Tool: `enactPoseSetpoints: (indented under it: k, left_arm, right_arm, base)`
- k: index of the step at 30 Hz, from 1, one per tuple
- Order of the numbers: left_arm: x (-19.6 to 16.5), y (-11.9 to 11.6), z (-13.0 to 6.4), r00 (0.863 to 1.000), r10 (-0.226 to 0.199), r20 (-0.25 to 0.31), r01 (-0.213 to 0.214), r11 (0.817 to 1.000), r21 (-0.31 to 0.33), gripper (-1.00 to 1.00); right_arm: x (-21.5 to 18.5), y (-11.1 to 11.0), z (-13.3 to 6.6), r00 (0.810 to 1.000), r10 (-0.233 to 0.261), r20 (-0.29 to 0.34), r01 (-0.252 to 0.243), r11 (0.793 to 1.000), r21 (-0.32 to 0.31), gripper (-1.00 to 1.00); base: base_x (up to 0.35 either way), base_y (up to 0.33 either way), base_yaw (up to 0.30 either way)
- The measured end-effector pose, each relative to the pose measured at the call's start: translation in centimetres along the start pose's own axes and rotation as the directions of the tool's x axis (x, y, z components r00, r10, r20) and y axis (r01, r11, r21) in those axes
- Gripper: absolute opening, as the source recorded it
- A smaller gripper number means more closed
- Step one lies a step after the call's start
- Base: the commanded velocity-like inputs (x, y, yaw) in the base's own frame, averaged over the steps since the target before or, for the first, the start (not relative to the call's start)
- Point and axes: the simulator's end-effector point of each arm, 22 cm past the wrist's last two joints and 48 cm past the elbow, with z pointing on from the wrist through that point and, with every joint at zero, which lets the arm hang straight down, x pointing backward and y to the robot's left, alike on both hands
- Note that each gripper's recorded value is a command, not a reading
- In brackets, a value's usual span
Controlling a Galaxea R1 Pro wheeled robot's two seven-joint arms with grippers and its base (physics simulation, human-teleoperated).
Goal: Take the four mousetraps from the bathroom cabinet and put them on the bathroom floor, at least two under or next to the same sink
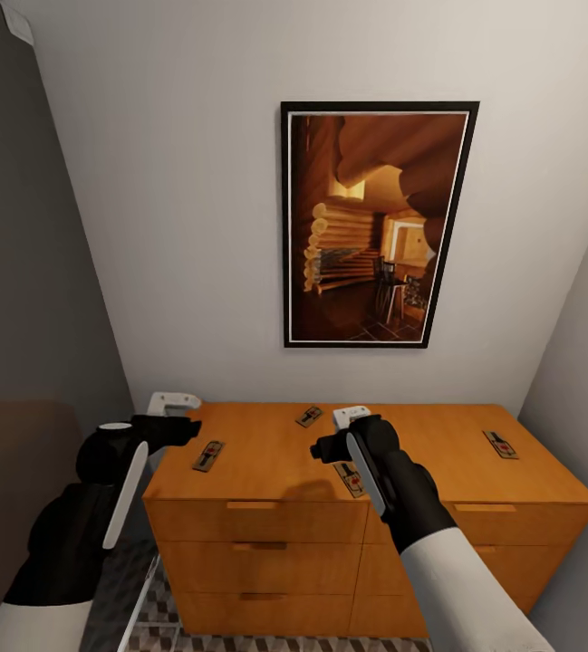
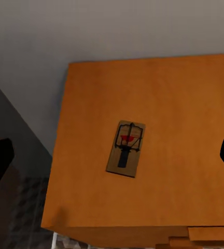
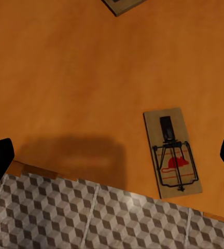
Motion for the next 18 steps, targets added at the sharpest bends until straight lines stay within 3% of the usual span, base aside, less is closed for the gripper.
enactPoseSetpoints:
  k: [9,18]
  left_arm:
    - [-0.9,0.3,-0.1,1.000,0.001,0.016,-0.001,1.000,-0.005,1.00]
    - [-4.6,0.7,-0.7,0.997,-0.001,0.077,0.001,1.000,-0.011,1.00]
  right_arm:
    - [0.1,-0.5,0.2,1.000,-0.001,-0.008,0.001,1.000,0.023,1.00]
    - [0.1,-0.8,0.3,1.000,-0.002,-0.012,0.002,0.999,0.034,1.00]
  base:
    - [0.000,0.000,0.000]
    - [0.000,0.000,0.000]
